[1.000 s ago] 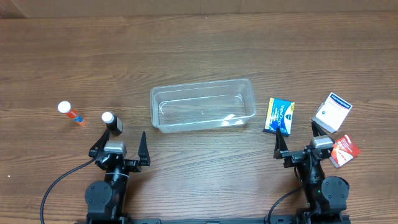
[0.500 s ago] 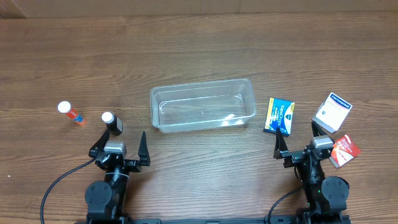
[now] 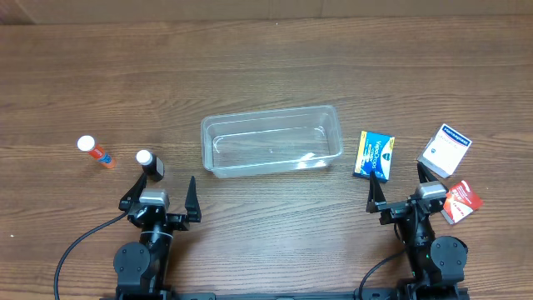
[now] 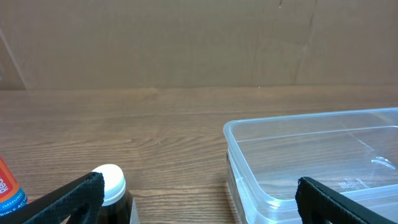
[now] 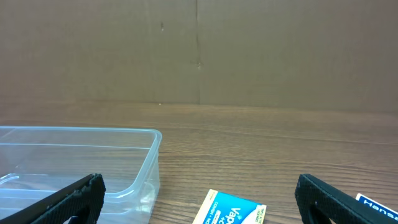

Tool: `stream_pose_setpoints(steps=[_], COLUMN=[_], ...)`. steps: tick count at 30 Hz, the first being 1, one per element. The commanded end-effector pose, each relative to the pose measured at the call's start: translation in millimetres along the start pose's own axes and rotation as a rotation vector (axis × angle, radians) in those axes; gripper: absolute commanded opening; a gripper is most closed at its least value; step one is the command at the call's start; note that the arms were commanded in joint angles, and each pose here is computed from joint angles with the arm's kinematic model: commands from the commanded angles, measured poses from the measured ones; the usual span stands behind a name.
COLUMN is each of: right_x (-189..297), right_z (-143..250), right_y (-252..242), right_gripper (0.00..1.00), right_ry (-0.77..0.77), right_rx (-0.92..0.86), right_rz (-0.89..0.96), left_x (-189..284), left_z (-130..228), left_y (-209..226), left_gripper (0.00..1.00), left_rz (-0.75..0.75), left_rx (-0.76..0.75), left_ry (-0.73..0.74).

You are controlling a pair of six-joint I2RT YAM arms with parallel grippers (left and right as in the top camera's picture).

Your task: Pack container

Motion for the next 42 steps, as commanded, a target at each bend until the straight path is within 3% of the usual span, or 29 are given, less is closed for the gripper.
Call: stream_pose_setpoints(steps=[1,18,20,23,28,31,34,37,42], right_x=[0,0,0,1,6,3,-7,-26,-46], right_z=[2,1,1,-4,-45,-66,-88,-108,-102], right_y=[0,0,0,1,4,10,10,9,5], right_gripper=[1.0,1.0,1.0,1.0,1.0,1.0,1.0,1.0,1.0], right_ry=[-0.005,-0.008,-0.01,-0.017,-0.052,0.051,0.216,0.403,0.826], right_rx=[0.004,0.003,-0.068,-0.157,-0.259,-0.288,-0.31,-0.329,-0.34], right_rz=[0.003,-0.001,-0.001,-0.002,-0.012,-0.033,-0.003,0.035,0.12], left_x=[0,0,0,3,26,40,44,34,24], left_z=[1,1,-2,-14,-68,-110,-144,-163,-183], left_y=[0,-1,-1,-1,-1,-1,2,3,9], left_gripper=[1.0,1.0,1.0,1.0,1.0,1.0,1.0,1.0,1.0], left_rz=[-0.007,0.007,0.001,0.002,-0.006,-0.006,-0.036,-0.058,-0.112], left_rx=[0.01,0.01,0.011,0.103,0.106,0.127,0.13,0.135,0.104], left_ry=[-0.004,-0.005,-0.016,-0.045,-0.033,-0.021,0.085,0.309,0.717])
Point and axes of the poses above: each gripper's point midway between its finger pads, its own x axis back along the fingers, its own y axis along the line the jaws close on, z = x × y, the point moved 5 cm from there along x, back along the fingers, and after that the axes turned 2 degrees about -x, right-handed, at the moved point
